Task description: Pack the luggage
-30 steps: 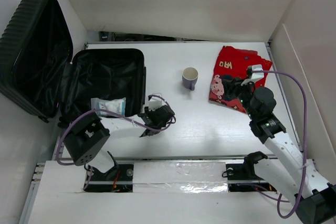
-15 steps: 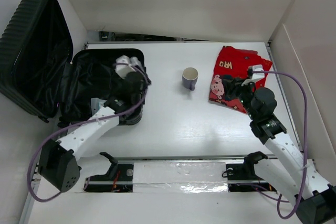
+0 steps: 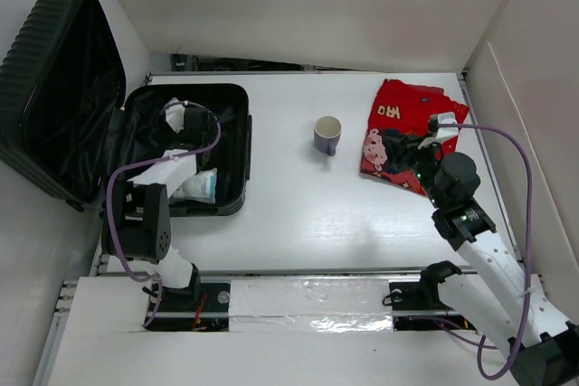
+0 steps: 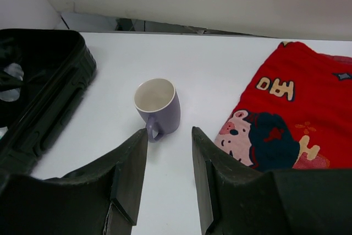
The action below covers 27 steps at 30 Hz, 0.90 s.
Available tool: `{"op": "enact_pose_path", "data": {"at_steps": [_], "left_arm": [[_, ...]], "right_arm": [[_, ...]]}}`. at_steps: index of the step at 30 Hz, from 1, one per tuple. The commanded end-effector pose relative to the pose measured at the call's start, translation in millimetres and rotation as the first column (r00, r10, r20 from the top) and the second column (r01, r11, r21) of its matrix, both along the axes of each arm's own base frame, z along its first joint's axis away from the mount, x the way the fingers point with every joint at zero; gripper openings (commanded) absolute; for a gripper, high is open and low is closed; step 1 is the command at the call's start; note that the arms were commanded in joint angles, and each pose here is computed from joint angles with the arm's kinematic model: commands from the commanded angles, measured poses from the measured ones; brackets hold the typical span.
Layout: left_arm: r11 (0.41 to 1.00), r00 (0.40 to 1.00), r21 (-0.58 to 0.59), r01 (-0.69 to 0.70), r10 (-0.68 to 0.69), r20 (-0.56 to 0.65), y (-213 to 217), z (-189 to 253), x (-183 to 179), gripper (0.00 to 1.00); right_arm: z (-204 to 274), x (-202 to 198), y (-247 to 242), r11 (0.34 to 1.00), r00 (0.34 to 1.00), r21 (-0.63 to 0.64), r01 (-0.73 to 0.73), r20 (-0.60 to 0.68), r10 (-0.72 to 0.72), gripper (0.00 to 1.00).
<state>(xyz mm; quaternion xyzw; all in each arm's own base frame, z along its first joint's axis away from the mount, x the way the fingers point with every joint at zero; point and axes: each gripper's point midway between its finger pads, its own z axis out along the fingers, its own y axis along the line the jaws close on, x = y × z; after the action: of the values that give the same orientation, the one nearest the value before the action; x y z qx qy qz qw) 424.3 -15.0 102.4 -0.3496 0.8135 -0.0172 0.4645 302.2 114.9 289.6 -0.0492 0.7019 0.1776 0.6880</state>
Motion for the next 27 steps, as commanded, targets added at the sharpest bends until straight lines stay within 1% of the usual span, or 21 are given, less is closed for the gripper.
{"op": "enact_pose_path", "data": {"at_steps": [1,4,7,8,9,10,11,12,13,15,16,18,19,20,21,22,23,24,25,26,27], "left_arm": [[1.0,0.993,-0.008,-0.016,0.017,0.12,5.4,47.9,28.6,0.6],[1.0,0.988,-0.03,0.008,-0.003,0.152,0.4,56.8,27.5,0.72],[0.996,0.968,-0.044,0.073,-0.061,0.243,-19.5,88.3,26.7,0.72],[0.996,0.959,-0.027,0.084,-0.074,0.272,-25.5,103.2,24.0,0.69],[0.988,0.946,0.006,0.153,-0.148,0.287,-51.6,112.0,20.2,0.66],[0.981,0.932,0.025,0.194,-0.193,0.306,-68.3,121.1,17.3,0.59],[0.97,0.913,0.045,0.24,-0.242,0.329,-85.9,131.9,12.6,0.47],[0.938,0.879,0.082,0.338,-0.345,0.328,-124.9,135.5,2.5,0.39],[0.921,0.86,0.093,0.377,-0.386,0.334,-144.0,142.8,-2.4,0.25],[0.886,0.83,0.107,0.45,-0.46,0.316,-179.1,139.4,-14.8,0.12],[0.848,0.793,0.116,0.516,-0.525,0.309,-209.8,136.4,-28.7,0.07],[0.811,0.766,0.117,0.574,-0.582,0.272,-236.6,121.7,-35.1,0.09],[0.784,0.738,0.114,0.61,-0.614,0.279,-257.1,129.1,-38.0,0.13],[0.764,0.731,0.127,0.633,-0.643,0.226,-270.2,110.8,-37.0,0.24],[0.755,0.728,0.145,0.639,-0.655,0.202,-277.9,107.4,-37.5,0.32],[0.755,0.722,0.161,0.636,-0.655,0.222,-288.5,119.4,-32.5,0.39],[0.743,0.722,0.177,0.646,-0.669,0.176,-298.2,100.7,-27.8,0.5],[0.734,0.717,0.168,0.658,-0.679,0.154,-305.0,95.7,-24.8,0.51],[0.73,0.706,0.16,0.665,-0.683,0.185,-317.2,110.2,-15.9,0.52],[0.725,0.712,0.165,0.668,-0.688,0.139,-323.7,89.0,-8.4,0.52],[0.72,0.713,0.176,0.671,-0.692,0.113,-326.7,83.5,-4.2,0.52]], "right_arm": [[19.4,-1.2,0.8,1.0,0.998,0.018,-0.012,0.068,0.011,0.44],[19.2,-2.5,3.8,1.0,0.998,0.01,-0.024,0.062,0.023,0.44],[18.9,-1.8,4.2,0.999,0.998,0.022,-0.023,0.065,0.022,0.44],[19.1,-1.6,5.2,0.999,0.998,0.022,-0.028,0.065,0.026,0.44],[19.0,-1.9,6.2,0.999,0.998,0.02,-0.034,0.062,0.032,0.41],[18.0,-1.4,6.4,0.999,0.998,0.013,-0.035,0.06,0.034,0.27],[19.2,-1.7,6.0,0.999,0.998,0.012,-0.033,0.062,0.032,0.22],[18.4,-1.0,5.3,1.0,0.998,0.01,-0.028,0.061,0.028,0.13],[17.9,0.2,4.2,1.0,0.998,0.015,-0.02,0.059,0.019,0.01],[16.0,0.9,5.0,1.0,0.999,0.01,-0.022,0.05,0.022,0.0],[15.9,0.6,5.1,1.0,0.999,0.006,-0.024,0.048,0.023,0.0],[15.2,1.2,3.8,1.0,0.999,0.004,-0.016,0.046,0.016,0.0],[14.9,1.6,2.3,1.0,0.999,0.007,-0.007,0.047,0.007,0.0],[15.6,2.2,2.5,1.0,0.999,0.015,-0.006,0.052,0.005,0.06],[14.8,2.5,3.2,1.0,0.999,0.017,-0.009,0.052,0.008,0.1],[13.9,2.3,5.2,1.0,0.999,0.016,-0.02,0.049,0.019,0.13],[12.3,2.9,6.3,1.0,0.999,0.012,-0.024,0.042,0.024,0.19],[12.7,3.1,5.8,1.0,0.999,0.008,-0.022,0.044,0.022,0.22],[10.6,4.3,4.3,1.0,0.999,0.006,-0.012,0.038,0.011,0.25],[10.9,4.8,4.0,1.0,0.999,0.008,-0.009,0.039,0.008,0.27],[10.0,5.6,3.7,1.0,0.999,0.008,-0.006,0.037,0.005,0.27]]}}
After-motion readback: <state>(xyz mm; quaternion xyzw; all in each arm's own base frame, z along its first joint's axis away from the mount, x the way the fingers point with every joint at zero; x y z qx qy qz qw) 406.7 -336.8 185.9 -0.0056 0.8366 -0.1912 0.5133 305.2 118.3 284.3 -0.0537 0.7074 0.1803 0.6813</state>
